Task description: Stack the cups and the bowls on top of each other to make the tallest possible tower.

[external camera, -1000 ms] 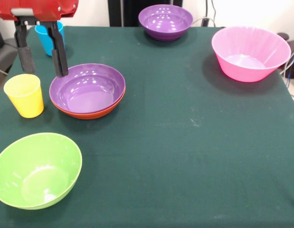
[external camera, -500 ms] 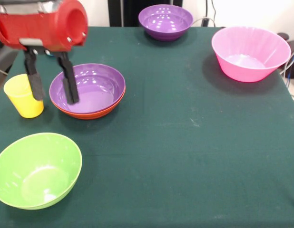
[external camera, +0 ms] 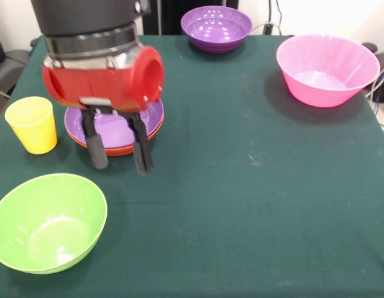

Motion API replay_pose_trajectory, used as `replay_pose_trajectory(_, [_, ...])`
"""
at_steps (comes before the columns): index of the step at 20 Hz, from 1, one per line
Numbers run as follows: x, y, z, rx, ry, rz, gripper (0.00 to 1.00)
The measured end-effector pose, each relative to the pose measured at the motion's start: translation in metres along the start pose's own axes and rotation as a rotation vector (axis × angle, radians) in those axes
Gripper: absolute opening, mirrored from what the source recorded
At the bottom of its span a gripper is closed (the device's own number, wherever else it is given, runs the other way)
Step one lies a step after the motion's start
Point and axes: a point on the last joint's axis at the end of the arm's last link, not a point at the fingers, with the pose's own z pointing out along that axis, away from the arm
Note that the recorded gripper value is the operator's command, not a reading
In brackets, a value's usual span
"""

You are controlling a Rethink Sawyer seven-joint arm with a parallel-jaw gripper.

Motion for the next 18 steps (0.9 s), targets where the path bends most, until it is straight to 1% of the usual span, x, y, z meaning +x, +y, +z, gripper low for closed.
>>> replay_pose_trajectory(2, [0.000,0.002,0.005,-0.003,0.000,0.002,1.00])
replay_pose_trajectory(3, [-0.001,0.002,0.014,-0.007,0.000,0.007,1.00])
replay_pose_trajectory(6, [-0.003,-0.001,0.026,-0.011,0.001,0.020,1.00])
replay_pose_trajectory(14, [-0.006,-0.023,0.067,-0.020,0.005,0.073,1.00])
replay_pose_trajectory(18, [-0.005,-0.031,0.083,-0.025,0.009,0.094,1.00])
